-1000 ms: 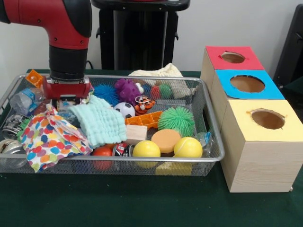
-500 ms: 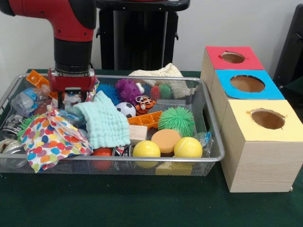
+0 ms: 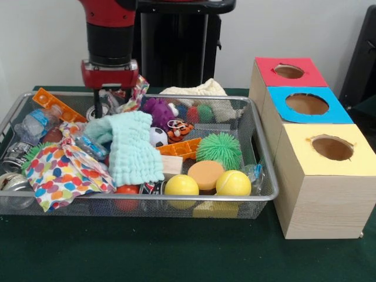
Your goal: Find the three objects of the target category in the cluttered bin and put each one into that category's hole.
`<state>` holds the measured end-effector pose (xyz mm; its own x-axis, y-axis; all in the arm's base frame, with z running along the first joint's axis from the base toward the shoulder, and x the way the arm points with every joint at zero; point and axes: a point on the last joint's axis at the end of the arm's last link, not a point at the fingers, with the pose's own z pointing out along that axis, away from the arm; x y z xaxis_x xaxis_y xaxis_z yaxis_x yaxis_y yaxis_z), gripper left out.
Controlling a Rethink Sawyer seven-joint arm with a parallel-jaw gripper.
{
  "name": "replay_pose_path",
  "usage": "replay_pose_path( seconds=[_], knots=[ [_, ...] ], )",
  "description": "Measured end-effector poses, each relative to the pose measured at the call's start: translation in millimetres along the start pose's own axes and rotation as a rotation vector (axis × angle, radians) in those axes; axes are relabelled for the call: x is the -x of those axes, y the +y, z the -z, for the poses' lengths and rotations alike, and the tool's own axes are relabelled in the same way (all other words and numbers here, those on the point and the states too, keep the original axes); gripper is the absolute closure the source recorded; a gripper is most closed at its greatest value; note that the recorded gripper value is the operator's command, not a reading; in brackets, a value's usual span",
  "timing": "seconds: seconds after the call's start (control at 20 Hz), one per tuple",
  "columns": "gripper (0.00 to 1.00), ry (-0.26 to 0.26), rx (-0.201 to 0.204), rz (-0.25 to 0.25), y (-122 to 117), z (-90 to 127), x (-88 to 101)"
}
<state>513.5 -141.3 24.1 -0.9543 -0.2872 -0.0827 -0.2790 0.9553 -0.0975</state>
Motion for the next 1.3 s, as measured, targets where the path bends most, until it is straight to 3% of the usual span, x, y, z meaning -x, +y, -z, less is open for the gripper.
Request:
replay_pose_path(
  seconds=[0.2,0.65,1.3],
  knots=[
    [0.0,0.053,0.035,0.018,32,13,-4.2],
    [0.0,0.089,0.075,0.06,81,24,-7.9],
    [0.0,0.145,0.089,0.08,112,18,-31.0]
  ],
)
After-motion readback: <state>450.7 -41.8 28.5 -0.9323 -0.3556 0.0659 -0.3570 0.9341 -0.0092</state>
